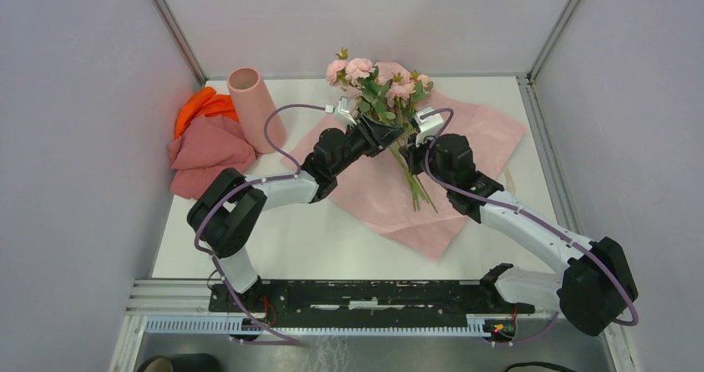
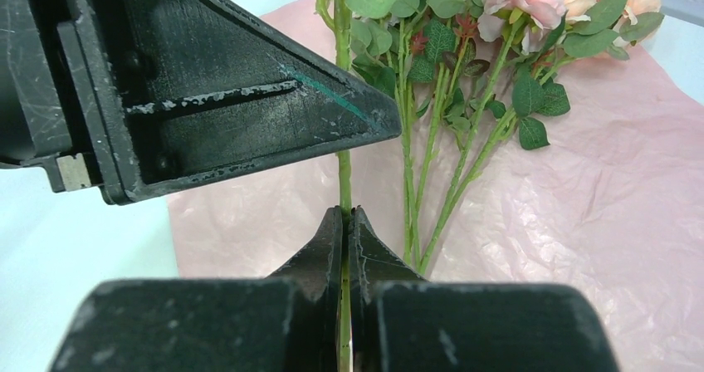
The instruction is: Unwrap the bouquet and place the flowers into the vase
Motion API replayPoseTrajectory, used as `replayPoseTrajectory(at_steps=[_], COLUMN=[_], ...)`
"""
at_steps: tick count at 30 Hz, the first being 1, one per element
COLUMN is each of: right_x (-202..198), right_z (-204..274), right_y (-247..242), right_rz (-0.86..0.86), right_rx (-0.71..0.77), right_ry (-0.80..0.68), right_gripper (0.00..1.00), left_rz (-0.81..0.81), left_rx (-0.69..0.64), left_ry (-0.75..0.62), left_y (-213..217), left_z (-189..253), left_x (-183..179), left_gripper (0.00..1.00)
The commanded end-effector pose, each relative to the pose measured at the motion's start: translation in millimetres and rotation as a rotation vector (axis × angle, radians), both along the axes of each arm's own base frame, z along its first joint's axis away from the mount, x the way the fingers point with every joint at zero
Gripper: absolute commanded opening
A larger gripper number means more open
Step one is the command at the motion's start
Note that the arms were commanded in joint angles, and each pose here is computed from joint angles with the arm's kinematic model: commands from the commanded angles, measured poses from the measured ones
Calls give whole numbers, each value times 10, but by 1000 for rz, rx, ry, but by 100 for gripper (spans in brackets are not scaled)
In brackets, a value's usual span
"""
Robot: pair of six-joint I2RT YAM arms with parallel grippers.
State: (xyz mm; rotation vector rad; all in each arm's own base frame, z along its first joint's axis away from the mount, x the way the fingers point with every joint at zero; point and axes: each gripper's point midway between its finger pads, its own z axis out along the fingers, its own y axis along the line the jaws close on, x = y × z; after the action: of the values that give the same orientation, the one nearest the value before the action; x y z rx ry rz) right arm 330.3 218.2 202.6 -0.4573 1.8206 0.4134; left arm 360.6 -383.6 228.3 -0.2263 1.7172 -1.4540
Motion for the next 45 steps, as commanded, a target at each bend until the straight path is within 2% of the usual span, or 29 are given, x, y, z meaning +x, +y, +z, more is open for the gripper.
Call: replayPoseTrajectory(at_steps=[1,6,13,14,15,17,19,21,25,29,34,45], right_x=[51,39,11,6,4,-6,-2,18,88,230,386,387], right_z=[234,228,262,269,292,358,474,616,932,1041,762,192], right_y=[11,42,54,49,43,50,68,82,77,15,74,110], right_rz=[-11,4,18,18,17,21,25,23,-1,-62,-66,-49], right_rx=[24,33,41,43,49,67,95,117,164,160,139,86], right_ry=[-57,-54,-64,-70,-79,-99,-123,-146,-211,-251,-199,-104], right_gripper=[0,0,0,9,24,45,59,64,66,65,65,63], left_rz=[-7,-18,-27,-27,-26,-9,31,60,112,184,290,512], left_rx=[-1,7,34,48,64,109,167,206,261,326,401,491], left_ry=[-41,-46,-54,-52,-53,-59,-68,-85,-121,-175,-298,-456], left_y=[27,6,-33,-36,-36,-1,81,158,326,587,981,1590], left_z=[117,116,144,142,150,161,179,238,412,666,973,1654], left_x=[-41,-45,-26,-16,-14,2,40,45,30,-39,-169,-272], left_gripper=[40,4,2,2,2,2,2,2,2,2,2,2])
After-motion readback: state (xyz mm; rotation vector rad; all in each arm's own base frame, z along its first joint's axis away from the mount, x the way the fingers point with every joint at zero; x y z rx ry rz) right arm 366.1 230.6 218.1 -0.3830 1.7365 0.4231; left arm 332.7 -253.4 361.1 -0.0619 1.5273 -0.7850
